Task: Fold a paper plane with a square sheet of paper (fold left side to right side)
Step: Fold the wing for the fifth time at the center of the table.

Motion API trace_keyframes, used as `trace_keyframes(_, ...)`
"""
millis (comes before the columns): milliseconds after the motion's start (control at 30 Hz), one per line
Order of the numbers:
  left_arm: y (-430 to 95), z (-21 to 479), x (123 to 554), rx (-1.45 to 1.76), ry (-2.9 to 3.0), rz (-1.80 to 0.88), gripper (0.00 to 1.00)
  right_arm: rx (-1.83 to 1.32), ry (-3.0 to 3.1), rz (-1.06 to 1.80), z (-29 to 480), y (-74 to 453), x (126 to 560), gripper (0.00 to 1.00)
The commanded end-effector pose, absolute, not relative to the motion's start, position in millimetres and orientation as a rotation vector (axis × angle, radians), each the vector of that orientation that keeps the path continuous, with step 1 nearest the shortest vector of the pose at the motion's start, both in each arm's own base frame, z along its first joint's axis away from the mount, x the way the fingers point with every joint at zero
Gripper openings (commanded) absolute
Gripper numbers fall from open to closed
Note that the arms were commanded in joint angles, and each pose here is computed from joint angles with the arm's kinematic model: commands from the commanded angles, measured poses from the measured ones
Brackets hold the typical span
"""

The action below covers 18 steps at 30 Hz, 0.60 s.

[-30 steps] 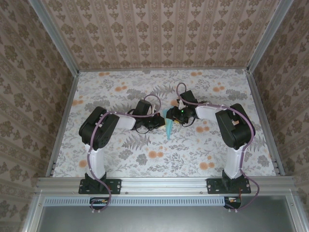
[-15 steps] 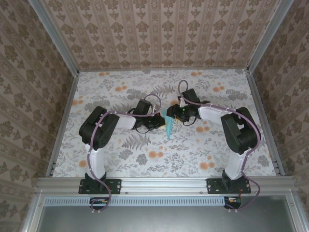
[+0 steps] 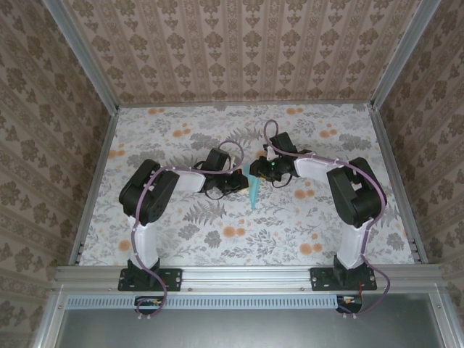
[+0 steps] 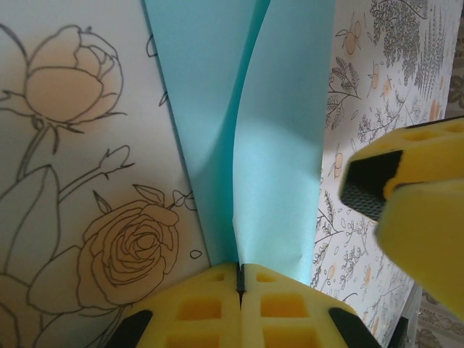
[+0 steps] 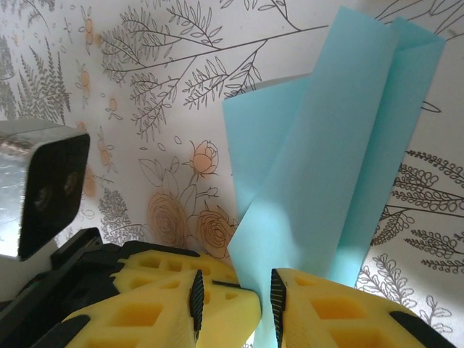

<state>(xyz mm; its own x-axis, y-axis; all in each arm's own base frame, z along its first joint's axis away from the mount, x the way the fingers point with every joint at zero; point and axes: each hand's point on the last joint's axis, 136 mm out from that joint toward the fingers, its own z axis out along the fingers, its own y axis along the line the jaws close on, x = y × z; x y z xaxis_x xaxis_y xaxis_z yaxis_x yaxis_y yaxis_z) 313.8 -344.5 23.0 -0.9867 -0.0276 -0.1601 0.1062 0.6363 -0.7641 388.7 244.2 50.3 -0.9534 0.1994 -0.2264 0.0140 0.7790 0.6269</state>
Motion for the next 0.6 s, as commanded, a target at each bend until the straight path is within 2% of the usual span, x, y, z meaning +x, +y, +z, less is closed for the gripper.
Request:
trace_keyframes(0, -324.1, -9.8, 305.0, 0.022, 2.814, -1.099, 0.00, 0.140, 2.707, 0.932, 44.6, 247.7, 392.3, 0.33)
trace_keyframes(567, -316.0, -17.5, 302.9, -0.012, 2.855, -1.038, 0.00, 0.169, 2.801, 0.829, 13.0, 236.0, 384.0, 0.33)
